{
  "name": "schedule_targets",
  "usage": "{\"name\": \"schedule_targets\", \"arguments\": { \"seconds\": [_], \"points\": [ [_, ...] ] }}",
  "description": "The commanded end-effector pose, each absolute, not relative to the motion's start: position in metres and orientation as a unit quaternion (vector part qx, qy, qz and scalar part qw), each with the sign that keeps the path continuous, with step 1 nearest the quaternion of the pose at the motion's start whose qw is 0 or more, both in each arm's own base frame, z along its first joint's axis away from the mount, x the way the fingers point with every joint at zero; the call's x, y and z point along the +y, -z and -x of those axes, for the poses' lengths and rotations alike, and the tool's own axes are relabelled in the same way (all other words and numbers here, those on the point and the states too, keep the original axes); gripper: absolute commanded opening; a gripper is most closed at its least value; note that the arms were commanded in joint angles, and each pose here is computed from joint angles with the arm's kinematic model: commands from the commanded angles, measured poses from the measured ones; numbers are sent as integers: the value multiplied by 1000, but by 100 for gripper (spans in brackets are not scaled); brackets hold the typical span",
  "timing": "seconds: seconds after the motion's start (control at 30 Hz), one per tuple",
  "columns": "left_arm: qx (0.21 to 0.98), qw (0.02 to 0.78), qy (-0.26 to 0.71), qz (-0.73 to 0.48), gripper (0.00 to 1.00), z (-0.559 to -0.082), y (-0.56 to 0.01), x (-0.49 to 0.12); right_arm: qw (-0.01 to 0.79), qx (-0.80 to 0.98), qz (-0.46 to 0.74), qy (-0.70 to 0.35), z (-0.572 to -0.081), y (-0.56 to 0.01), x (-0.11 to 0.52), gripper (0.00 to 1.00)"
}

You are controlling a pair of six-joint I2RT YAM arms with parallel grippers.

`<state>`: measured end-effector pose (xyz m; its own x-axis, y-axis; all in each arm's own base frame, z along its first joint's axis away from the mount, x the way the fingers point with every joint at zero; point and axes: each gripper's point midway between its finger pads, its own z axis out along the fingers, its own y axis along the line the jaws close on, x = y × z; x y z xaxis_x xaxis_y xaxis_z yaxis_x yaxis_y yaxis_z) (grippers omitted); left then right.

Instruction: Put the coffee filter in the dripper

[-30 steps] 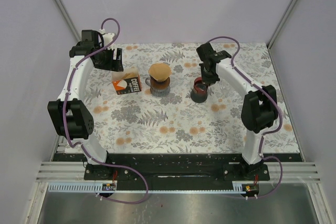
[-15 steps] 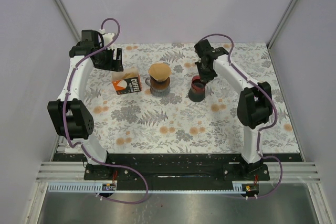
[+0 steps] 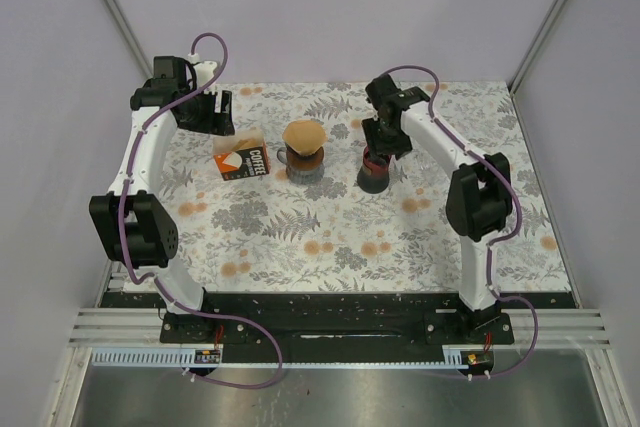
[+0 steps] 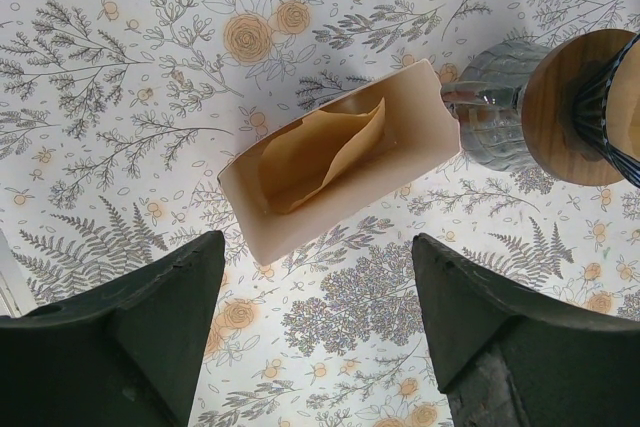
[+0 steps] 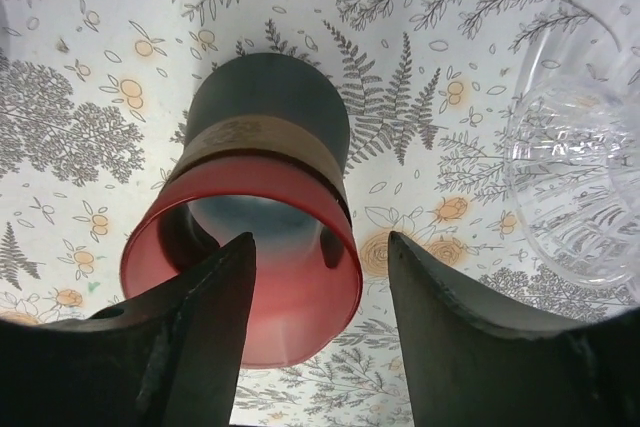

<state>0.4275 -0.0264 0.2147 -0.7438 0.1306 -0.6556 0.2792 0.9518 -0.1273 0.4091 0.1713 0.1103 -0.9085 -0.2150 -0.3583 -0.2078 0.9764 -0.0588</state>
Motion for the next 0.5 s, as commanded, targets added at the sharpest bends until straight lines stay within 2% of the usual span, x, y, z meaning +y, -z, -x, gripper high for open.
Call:
{"name": "schedule_targets", "arguments": {
  "seconds": [0.0,0.13,0.2,0.27,0.3,0.4,0.47],
  "points": [
    [912,378,110,-116,80,-428,-239,-27,281,954,107,-16,-424,-184,179,64],
    [912,378,110,-118,80,-427,-239,-26,360,930,75,24,-430,-230,145,70],
    [912,376,110,-119,80,-426,-238,-26,381,922,53,38,-432,-236,121,74],
    [911,380,110,-119,80,-427,-240,-27,387,920,15,52,-436,-231,88,78],
    [912,378,111,-119,80,-427,-238,-27,386,921,-11,58,-437,-227,71,84],
    [911,377,115,-120,80,-427,-238,-29,369,923,-107,13,-439,-214,41,93],
    [911,378,115,-120,80,-426,-239,-29,353,922,-156,-16,-440,-201,29,96]
  ]
}}
